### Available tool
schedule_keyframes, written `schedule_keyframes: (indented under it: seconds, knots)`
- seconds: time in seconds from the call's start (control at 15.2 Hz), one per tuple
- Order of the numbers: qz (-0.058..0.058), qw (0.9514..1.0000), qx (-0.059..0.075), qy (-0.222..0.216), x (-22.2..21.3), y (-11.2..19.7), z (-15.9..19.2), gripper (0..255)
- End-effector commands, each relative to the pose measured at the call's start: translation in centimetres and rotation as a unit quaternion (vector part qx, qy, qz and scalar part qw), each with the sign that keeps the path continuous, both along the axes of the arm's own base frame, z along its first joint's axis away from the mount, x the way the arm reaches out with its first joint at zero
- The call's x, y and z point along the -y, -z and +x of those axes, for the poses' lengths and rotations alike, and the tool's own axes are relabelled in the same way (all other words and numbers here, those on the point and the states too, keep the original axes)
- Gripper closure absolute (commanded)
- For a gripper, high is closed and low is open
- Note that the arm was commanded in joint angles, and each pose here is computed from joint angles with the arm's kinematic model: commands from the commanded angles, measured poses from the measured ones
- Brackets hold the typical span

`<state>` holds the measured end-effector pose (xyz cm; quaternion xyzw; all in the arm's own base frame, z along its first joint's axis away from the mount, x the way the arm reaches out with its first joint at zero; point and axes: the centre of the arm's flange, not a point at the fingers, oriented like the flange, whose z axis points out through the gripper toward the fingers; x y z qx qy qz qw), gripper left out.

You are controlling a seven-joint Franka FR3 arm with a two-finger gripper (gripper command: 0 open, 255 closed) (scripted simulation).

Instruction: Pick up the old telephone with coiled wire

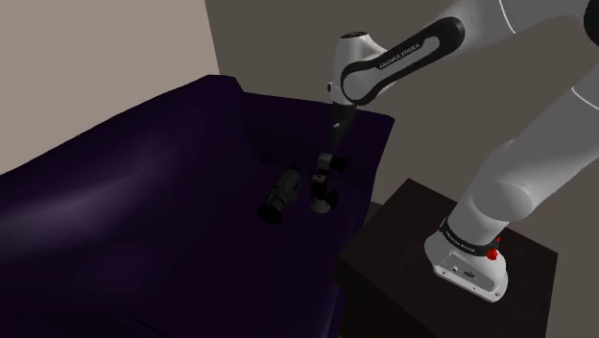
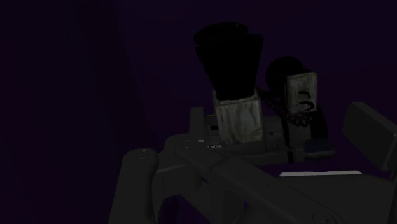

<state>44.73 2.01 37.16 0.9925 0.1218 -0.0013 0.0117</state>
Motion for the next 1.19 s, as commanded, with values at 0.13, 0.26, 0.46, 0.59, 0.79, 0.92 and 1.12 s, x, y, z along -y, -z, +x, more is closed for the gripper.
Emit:
schedule_keyframes:
  seconds: [0.13,0.26,0.46,0.59,0.79,0.92,1.12]
  knots:
    - [0.002,0.9999,0.000,-0.010,0.0,4.6,2.6,0]
    - [0.003,0.9999,-0.001,-0.015,0.0,6.9,3.9,0]
    - [0.004,0.9999,-0.001,-0.016,0.0,8.7,4.3,0]
    - [0.004,0.9999,-0.001,-0.016,0.0,9.7,4.3,0]
    - [0.004,0.9999,-0.001,-0.016,0.0,11.3,4.3,0]
    - [0.004,0.9999,-0.001,-0.016,0.0,11.6,4.3,0]
    - [0.004,0.9999,-0.001,-0.016,0.1,11.5,4.3,255]
